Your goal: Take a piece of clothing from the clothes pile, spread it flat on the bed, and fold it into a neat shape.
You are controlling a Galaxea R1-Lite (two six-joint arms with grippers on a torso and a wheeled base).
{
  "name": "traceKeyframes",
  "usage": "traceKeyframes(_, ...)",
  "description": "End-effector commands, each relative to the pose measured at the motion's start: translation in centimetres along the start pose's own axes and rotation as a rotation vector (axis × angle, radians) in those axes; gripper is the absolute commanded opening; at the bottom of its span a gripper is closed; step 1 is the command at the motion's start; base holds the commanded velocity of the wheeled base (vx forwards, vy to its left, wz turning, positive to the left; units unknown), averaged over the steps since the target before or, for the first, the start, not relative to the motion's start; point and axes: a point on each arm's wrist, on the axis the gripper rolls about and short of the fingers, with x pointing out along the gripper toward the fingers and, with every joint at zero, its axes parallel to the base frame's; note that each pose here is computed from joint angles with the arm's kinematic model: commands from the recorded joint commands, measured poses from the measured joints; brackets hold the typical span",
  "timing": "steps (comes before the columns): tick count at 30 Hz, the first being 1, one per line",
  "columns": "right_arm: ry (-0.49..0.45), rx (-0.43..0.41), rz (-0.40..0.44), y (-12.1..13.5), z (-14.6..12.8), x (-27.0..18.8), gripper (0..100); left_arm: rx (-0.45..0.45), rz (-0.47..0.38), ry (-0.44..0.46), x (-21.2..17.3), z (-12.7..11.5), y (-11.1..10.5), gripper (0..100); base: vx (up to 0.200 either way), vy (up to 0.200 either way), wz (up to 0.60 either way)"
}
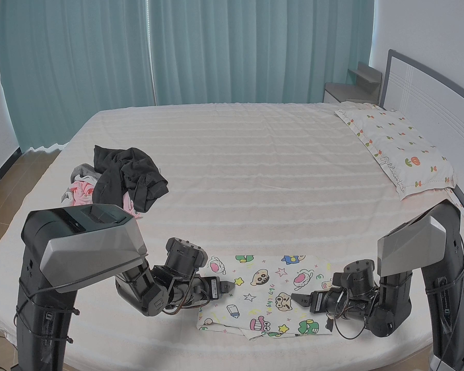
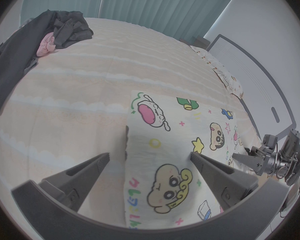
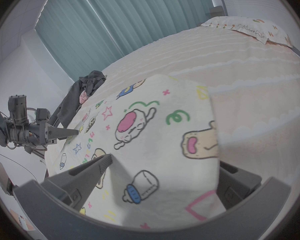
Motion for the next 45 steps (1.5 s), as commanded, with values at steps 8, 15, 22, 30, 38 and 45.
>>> traceKeyframes(8, 0.006, -0.005, 0.005, 0.1, -0.4, 0.5, 0, 0.02, -0.026, 0.007, 0.5, -0.6, -1.2, 0, 0.0, 0.0, 0.0)
traceKeyframes(15, -0.012, -0.004, 0.019, 0.1, -0.3, 0.4, 0, 0.023, -0.022, 0.011, 0.4, -0.8, -1.3, 0, 0.0, 0.0, 0.0)
traceKeyframes(22, -0.018, -0.003, 0.024, 0.2, -0.2, 0.3, 0, 0.016, -0.024, 0.002, -1.2, -0.6, -1.6, 0, 0.0, 0.0, 0.0)
traceKeyframes(30, -0.02, -0.003, 0.025, 0.3, -0.1, 0.2, 0, -0.014, -0.035, -0.024, -2.5, 0.1, -1.9, 0, 0.0, 0.0, 0.0)
traceKeyframes(38, -0.02, -0.004, 0.026, 0.3, -0.1, 0.2, 0, -0.009, -0.027, -0.009, -2.6, -0.4, -2.0, 0, 0.0, 0.0, 0.0)
traceKeyframes(45, -0.036, -0.005, 0.031, 0.4, 0.1, 0.2, 0, -0.009, -0.025, -0.009, -2.8, -0.4, -1.9, 0, 0.0, 0.143, 0.0)
